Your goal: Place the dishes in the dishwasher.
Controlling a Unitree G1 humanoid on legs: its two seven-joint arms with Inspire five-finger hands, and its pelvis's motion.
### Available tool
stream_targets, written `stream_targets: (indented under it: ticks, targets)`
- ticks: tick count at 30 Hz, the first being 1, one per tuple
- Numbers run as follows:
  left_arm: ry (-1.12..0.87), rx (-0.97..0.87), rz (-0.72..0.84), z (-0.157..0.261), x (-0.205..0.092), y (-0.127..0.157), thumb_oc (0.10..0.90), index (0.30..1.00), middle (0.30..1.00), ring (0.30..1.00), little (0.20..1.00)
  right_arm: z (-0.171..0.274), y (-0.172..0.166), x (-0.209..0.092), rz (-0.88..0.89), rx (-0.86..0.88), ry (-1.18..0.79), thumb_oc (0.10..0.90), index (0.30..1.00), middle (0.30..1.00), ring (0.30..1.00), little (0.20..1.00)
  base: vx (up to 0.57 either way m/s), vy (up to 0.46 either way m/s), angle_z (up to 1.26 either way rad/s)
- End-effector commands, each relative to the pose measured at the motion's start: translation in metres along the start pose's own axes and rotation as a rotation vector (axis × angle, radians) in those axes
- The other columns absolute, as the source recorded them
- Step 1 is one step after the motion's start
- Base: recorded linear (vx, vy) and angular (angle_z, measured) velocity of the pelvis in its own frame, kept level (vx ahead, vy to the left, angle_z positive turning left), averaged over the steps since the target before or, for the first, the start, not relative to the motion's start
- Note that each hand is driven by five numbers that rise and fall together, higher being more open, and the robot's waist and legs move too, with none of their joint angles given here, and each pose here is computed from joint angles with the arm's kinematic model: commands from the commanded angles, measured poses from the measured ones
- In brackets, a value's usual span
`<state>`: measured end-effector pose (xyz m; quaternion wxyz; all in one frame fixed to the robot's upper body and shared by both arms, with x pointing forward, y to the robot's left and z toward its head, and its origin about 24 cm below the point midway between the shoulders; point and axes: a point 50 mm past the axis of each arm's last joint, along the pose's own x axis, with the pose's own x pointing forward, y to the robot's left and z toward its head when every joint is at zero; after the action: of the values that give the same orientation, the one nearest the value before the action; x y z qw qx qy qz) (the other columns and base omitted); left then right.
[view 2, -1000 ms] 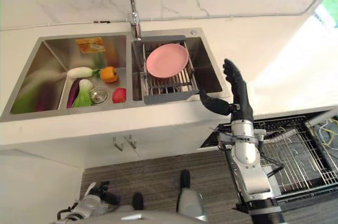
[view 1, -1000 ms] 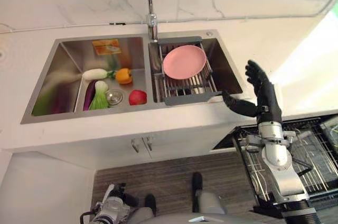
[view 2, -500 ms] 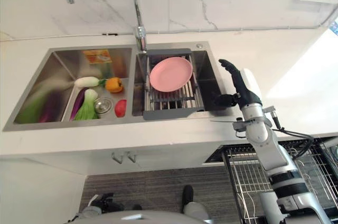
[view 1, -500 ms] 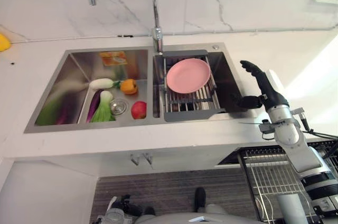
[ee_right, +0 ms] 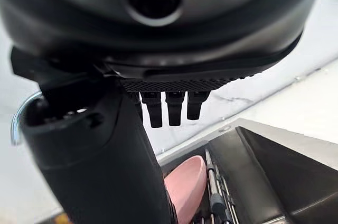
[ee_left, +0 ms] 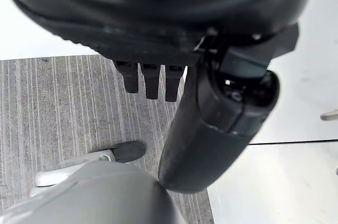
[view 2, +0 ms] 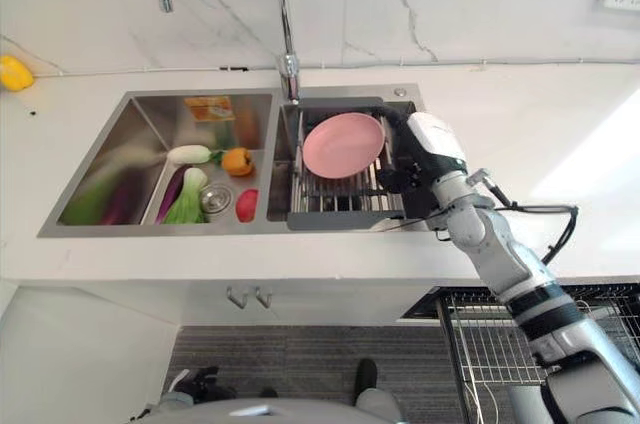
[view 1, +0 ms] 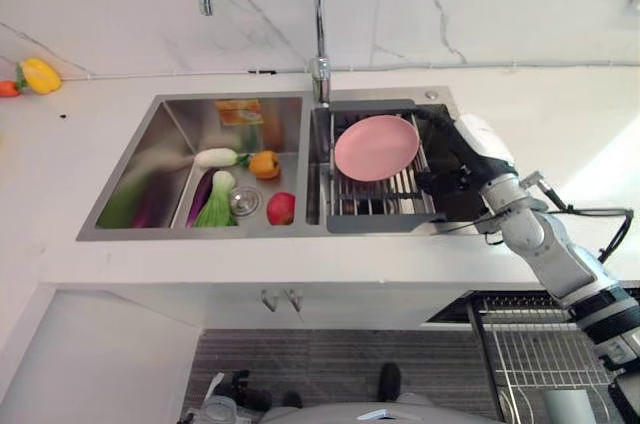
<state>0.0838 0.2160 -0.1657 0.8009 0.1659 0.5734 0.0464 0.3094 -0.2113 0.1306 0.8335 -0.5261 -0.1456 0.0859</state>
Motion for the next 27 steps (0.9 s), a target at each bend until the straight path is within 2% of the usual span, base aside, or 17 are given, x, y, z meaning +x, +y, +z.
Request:
stream_targets:
  ticks: [1,16,22,27]
  targets:
    - [0.067,0.159,0.025,-0.021,0.0,0.017,0.8,0.9,0.9,0.9,0.9,0.029,-0.033,0.027,-0.107,-0.09,-0.165,0.8,0.9,0.9,0.9,0.9,0.0,0.0,0.0]
    - [0.046,0.185,0.027,-0.018,0.0,0.014,0.8,0.9,0.9,0.9,0.9,0.024,-0.025,0.063,-0.05,-0.303,-0.104,0.8,0.9,0.9,0.9,0.9,0.01,-0.001,0.01]
    - [0.033,0.2,0.039,-0.017,0.0,0.015,0.8,0.9,0.9,0.9,0.9,0.01,-0.01,0.077,0.001,-0.416,-0.005,0.8,0.9,0.9,0.9,0.9,0.01,-0.007,0.06]
    - [0.022,0.201,0.04,-0.014,0.0,0.014,0.8,0.9,0.9,0.9,0.9,-0.001,-0.004,0.082,-0.009,-0.421,0.077,0.8,0.9,0.9,0.9,0.9,0.0,-0.005,0.03]
